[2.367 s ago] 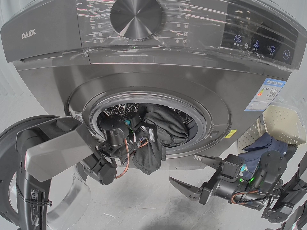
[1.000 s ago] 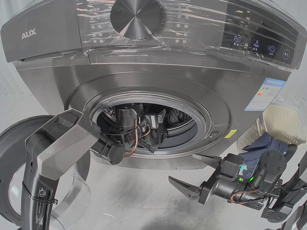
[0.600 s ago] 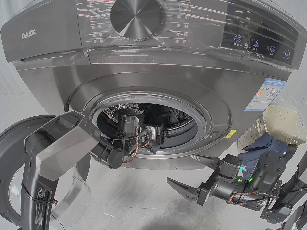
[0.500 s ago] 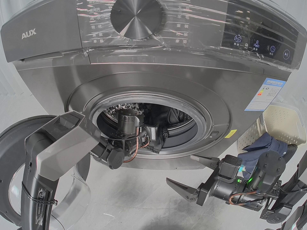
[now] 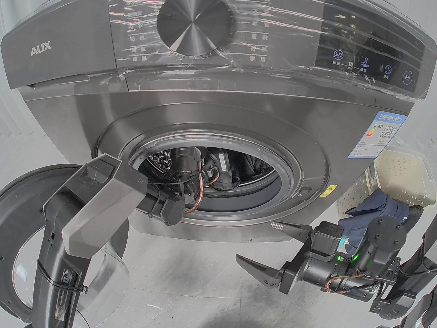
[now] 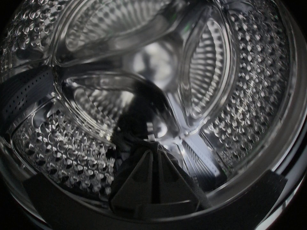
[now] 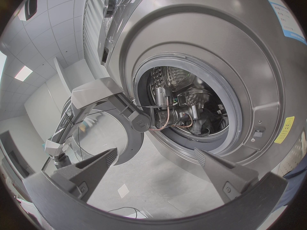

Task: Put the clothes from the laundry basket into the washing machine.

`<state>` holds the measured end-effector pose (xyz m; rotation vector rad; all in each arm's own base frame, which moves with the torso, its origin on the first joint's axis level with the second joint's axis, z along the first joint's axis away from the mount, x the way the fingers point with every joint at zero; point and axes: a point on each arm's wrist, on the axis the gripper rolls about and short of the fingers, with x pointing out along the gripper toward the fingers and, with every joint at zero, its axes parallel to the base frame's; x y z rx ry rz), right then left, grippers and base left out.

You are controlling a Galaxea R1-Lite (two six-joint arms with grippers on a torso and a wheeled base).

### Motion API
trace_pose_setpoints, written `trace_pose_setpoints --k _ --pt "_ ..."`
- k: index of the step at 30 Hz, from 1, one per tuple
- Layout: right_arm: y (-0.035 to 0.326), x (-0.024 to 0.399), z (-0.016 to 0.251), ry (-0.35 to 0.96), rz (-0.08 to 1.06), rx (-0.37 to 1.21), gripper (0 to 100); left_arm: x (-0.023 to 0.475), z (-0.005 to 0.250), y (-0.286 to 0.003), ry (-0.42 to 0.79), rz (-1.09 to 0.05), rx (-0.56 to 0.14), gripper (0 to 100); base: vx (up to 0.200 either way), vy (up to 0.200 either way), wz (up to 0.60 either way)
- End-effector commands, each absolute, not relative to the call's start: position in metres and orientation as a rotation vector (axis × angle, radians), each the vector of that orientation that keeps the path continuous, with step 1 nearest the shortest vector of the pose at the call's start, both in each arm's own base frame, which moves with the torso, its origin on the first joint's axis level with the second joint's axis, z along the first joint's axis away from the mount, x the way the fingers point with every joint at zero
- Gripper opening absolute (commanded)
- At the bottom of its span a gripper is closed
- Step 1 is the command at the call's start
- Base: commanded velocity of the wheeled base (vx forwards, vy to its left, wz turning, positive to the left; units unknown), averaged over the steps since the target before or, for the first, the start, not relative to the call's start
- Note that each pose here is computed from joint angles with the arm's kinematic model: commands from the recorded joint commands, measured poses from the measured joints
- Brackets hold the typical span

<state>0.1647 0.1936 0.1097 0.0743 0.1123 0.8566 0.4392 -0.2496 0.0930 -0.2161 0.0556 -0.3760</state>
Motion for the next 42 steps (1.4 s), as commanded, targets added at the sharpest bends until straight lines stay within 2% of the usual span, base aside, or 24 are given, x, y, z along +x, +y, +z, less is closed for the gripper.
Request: trace_pose_setpoints --k 1,12,13,21,27,30,35,42 --pt "0.194 0.165 0.109 0.113 0.858 0.075 100 0.460 0.088 -0.252 -0.023 -0.313 -0.261 0 0.000 0.000 0.00" --pt "0.195 0.164 0.110 0.110 0.862 0.076 100 0.469 0.092 -0.255 -0.087 -0.309 -0.283 0 0.000 0.000 0.00" --pt "0.195 0.164 0.110 0.110 0.862 0.076 100 0.468 0.092 -0.255 -0.085 -0.309 -0.283 100 0.000 0.000 0.00" --pt "0.195 0.164 0.110 0.111 0.862 0.075 100 0.460 0.094 -0.258 -0.060 -0.319 -0.276 100 0.000 0.000 0.00" --pt "0.194 0.164 0.109 0.116 0.861 0.073 100 0.431 0.100 -0.264 -0.002 -0.354 -0.230 100 0.000 0.000 0.00" --pt "0.194 0.163 0.108 0.121 0.861 0.071 100 0.403 0.103 -0.268 0.043 -0.397 -0.177 100 0.000 0.000 0.00" --pt "0.191 0.161 0.107 0.130 0.860 0.067 100 0.355 0.093 -0.270 0.104 -0.480 -0.097 100 0.000 0.000 0.00" --pt "0.184 0.154 0.100 0.171 0.870 0.047 100 0.288 0.085 -0.261 0.144 -0.611 -0.054 100 0.000 0.000 0.00"
